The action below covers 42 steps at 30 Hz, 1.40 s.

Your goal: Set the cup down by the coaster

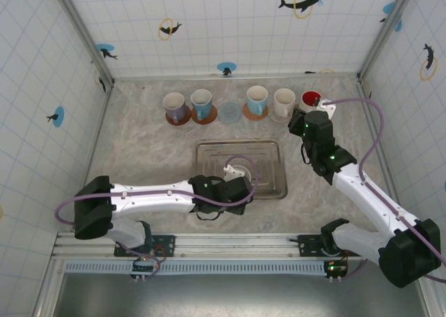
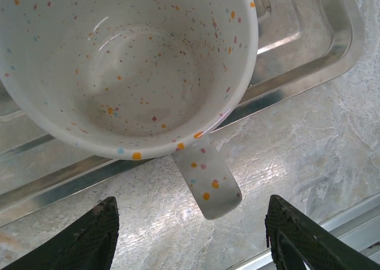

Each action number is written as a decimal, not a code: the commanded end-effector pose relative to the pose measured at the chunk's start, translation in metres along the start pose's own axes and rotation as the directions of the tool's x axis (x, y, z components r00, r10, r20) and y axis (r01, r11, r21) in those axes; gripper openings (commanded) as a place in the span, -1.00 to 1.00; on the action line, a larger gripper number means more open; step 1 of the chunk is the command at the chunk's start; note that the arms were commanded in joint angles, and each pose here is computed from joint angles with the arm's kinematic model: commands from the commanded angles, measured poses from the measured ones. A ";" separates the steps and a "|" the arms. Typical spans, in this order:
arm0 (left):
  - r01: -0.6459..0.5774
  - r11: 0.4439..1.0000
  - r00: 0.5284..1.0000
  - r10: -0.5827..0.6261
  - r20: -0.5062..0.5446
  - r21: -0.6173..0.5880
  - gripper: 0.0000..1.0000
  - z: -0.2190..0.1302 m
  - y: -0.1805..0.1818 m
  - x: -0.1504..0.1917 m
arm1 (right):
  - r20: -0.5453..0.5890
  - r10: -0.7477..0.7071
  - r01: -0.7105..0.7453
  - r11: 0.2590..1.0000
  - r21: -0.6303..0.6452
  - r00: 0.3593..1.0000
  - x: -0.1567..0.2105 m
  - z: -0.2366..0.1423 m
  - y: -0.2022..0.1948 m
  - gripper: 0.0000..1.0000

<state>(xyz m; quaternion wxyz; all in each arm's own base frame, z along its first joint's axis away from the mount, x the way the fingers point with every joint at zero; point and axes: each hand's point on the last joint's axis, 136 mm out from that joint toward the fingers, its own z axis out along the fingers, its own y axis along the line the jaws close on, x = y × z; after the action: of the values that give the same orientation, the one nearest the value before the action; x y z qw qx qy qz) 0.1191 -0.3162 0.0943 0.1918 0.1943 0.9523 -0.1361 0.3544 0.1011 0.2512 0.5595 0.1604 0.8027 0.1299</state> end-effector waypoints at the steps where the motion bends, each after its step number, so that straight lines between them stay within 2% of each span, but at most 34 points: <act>1: 0.011 1.000 1.000 -0.011 0.006 -0.025 0.31 0.006 0.001 0.001 | 0.027 0.022 -0.022 1.000 -0.006 0.999 -0.005 0.003 0.001 0.17; 11: 0.014 0.999 1.000 -0.013 0.020 -0.043 0.25 0.010 0.000 -0.004 | 0.021 0.022 -0.022 1.000 -0.008 1.000 -0.003 0.005 0.001 0.18; 19: 0.038 0.994 0.999 -0.037 0.021 -0.099 0.06 0.020 0.006 -0.004 | 0.021 0.023 -0.023 1.000 -0.010 1.000 -0.003 0.005 0.001 0.18; 28: 0.081 0.984 0.995 -0.070 0.072 -0.158 -0.06 0.013 0.023 -0.012 | 0.022 0.022 -0.022 1.000 -0.010 1.000 -0.004 0.005 0.001 0.18; 42: 0.047 0.992 0.997 -0.039 0.070 -0.121 -0.13 0.020 0.013 -0.024 | 0.013 0.021 -0.021 1.000 -0.012 1.000 -0.001 0.007 0.002 0.18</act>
<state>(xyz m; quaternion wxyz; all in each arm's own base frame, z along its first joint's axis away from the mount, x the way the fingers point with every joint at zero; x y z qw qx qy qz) 0.1446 -0.3126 0.0808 0.2233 0.1499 0.9594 -0.0849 0.3565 0.1033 0.2458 0.5521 0.1580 0.8078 0.1332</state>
